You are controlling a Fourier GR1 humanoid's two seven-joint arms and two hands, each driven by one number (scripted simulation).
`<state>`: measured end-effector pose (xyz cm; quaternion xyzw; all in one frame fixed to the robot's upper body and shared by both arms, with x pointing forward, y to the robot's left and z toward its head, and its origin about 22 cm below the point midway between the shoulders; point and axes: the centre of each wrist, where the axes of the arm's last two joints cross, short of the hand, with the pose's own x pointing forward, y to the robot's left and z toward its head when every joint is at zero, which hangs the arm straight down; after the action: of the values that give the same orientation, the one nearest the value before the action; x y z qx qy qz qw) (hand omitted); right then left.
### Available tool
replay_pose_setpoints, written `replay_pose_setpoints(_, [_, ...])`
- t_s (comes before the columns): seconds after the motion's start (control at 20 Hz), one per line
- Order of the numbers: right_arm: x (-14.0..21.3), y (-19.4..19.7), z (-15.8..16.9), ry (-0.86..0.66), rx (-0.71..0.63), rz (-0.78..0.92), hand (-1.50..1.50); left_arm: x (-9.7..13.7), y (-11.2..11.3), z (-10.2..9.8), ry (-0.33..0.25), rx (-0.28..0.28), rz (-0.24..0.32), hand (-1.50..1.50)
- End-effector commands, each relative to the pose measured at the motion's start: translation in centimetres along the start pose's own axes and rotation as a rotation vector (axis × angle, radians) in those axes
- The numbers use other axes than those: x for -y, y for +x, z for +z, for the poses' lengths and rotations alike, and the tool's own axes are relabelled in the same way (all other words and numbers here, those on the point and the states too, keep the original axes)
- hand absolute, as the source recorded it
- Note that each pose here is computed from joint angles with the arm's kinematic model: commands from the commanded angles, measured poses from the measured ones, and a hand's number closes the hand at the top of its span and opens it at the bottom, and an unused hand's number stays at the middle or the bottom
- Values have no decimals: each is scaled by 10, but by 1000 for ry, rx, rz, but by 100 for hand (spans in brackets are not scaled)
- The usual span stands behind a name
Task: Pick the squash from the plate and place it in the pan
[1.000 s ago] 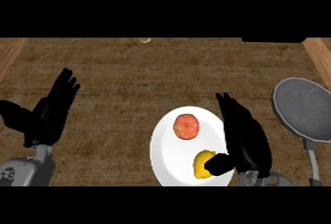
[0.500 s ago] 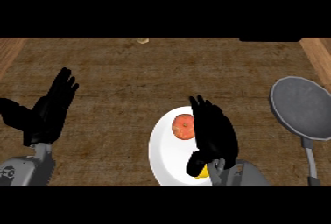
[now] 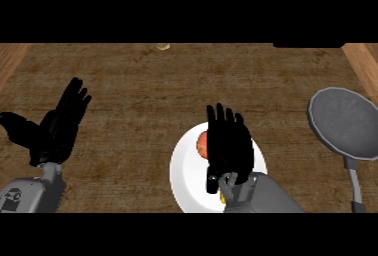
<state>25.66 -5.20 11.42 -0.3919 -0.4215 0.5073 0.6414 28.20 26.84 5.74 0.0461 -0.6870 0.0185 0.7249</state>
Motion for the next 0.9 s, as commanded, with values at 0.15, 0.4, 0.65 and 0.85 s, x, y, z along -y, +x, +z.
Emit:
replay_pose_setpoints(0.15, [-12, 19, -14, 49, -189, 65, -150, 9, 0, 5, -5, -10, 8, 0])
replay_pose_setpoints(0.4, [0, 17, -33, 75, -250, 97, -150, -6, -1, 8, -10, -5, -2, 0])
replay_pose_setpoints(0.65, [-12, 16, -54, 81, -251, 81, -150, 7, -4, 2, -10, 5, 26, 0])
replay_pose_setpoints(0.85, [-20, 15, -60, 89, -254, 77, -150, -5, 13, 15, -11, 8, -3, 0])
